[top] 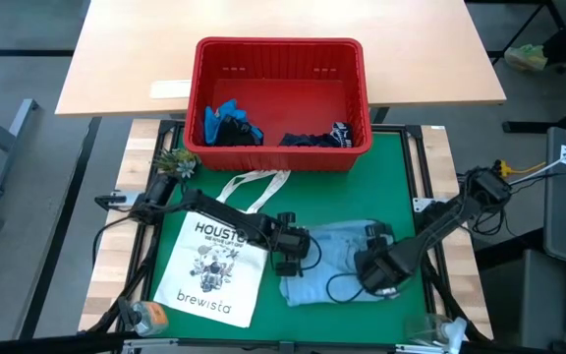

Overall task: Fold Laundry from Bin
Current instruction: Stack the light blue jeans on top of the green t-shirt

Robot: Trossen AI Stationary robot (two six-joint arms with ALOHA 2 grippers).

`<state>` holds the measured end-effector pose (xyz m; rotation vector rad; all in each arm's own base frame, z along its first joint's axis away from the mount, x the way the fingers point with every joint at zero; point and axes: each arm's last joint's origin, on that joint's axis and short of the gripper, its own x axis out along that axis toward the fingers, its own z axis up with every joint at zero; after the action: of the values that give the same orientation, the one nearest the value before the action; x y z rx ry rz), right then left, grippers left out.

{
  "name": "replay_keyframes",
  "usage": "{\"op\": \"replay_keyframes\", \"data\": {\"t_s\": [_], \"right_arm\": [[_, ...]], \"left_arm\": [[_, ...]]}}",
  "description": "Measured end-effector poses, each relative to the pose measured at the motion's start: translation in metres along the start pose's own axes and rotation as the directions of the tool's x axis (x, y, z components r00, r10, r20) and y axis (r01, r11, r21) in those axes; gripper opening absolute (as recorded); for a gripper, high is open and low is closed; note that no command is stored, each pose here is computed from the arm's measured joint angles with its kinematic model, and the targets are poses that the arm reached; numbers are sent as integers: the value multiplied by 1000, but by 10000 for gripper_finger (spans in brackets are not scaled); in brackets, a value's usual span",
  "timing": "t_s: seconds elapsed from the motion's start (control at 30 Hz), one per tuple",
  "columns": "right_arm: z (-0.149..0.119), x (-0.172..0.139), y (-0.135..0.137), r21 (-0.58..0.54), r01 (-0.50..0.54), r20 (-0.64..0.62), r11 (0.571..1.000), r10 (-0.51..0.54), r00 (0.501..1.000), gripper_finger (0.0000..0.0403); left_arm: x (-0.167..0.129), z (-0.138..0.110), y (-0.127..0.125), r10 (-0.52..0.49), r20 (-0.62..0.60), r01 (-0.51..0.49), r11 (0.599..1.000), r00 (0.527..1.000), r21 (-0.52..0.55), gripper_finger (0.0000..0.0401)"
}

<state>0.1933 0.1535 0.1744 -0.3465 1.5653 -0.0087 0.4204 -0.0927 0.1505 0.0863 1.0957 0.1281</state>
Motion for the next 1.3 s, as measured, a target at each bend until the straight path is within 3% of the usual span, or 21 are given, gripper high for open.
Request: {"op": "replay_keyframes", "data": {"t_s": [0.2,0.33,0.53,0.67,0.87,1.13,1.3], "right_arm": [[0,-17,-7,-29,17,-56,999,-19,998,140],[1,-46,-10,-56,80,-55,995,-83,995,140],[10,-78,-14,-142,177,68,974,-169,983,140],[16,-80,-14,-120,314,189,942,-288,939,140],[12,-53,-14,-120,404,198,907,-377,905,140],[-7,15,-10,-71,387,188,919,-369,910,140],[-18,41,-11,-51,387,212,921,-368,905,140]], "left_arm": [[-8,10,4,3,-18,-3,1000,1000,-4,135],[-33,30,6,12,-36,-12,1000,999,2,135],[-66,61,2,-16,80,17,1000,997,-13,135],[-72,69,-2,-35,152,39,999,988,-19,135],[-55,60,-6,-34,145,37,999,989,-18,135],[-5,18,-8,-27,122,30,999,992,-20,135],[13,-3,-5,-27,146,32,999,989,-32,135]]}}
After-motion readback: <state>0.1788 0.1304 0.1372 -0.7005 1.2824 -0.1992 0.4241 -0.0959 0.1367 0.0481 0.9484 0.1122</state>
